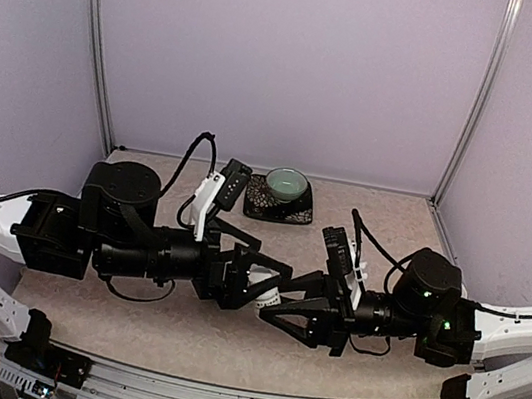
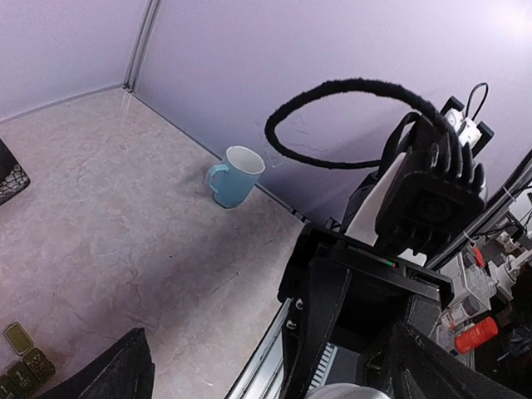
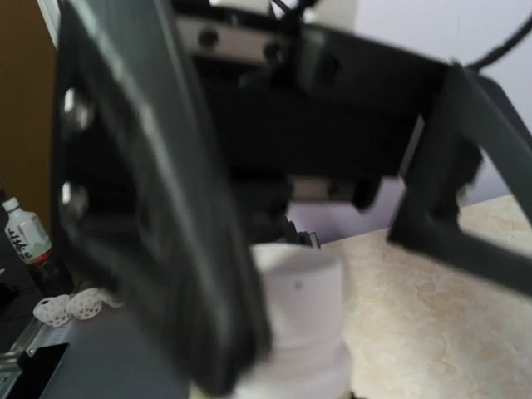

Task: Sort the pills into containers
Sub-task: Screw the lid of the pill container onto the pill bottle.

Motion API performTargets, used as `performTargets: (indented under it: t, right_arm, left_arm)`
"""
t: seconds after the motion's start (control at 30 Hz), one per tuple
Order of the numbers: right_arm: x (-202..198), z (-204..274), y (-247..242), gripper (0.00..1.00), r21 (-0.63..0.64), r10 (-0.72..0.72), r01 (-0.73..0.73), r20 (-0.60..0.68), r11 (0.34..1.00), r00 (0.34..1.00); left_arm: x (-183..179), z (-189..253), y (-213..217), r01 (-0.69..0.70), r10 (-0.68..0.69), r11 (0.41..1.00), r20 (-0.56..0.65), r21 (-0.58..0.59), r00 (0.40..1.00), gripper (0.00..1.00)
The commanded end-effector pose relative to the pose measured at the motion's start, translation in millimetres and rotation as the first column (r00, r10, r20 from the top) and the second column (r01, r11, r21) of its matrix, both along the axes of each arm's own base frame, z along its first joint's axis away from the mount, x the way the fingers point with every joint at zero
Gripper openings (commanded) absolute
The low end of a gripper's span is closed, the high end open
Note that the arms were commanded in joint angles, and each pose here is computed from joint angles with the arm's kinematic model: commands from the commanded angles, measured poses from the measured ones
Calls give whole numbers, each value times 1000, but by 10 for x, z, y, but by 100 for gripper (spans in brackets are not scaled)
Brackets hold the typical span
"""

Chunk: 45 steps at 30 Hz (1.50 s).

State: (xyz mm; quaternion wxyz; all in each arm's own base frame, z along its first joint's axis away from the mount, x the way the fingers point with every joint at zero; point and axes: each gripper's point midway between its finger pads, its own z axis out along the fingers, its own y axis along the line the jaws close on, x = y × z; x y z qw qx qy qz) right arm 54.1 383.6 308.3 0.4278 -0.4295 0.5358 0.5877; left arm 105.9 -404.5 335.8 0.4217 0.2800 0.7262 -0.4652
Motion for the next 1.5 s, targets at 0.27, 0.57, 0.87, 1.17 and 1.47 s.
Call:
performTargets:
  t: [0.27,0.57,0.87,1.17,1.47]
  right_arm:
    - [-46,219,-37,25,73,24,-25,14,997,1000]
    - [-40,221,-63,25,80,16,-17,14,997,1000]
    - [-53,296,-120,25,97,13,-15,23,995,1000]
    - [-57,380,-200,25,113,1,-5,32,994,999]
    - [-38,381,-218,25,112,-4,1,29,994,1000]
  left_arm:
    - [-25,125,-97,17,-16,999,30,-31,999,96]
    - [-12,114,17,8,-8,999,15,-50,1000,96]
    - [-4,-82,79,8,-8,1000,-19,-21,1000,94]
    - [11,-223,202,-18,19,999,-39,26,999,90]
    - [15,-215,247,-25,27,999,-36,36,999,88]
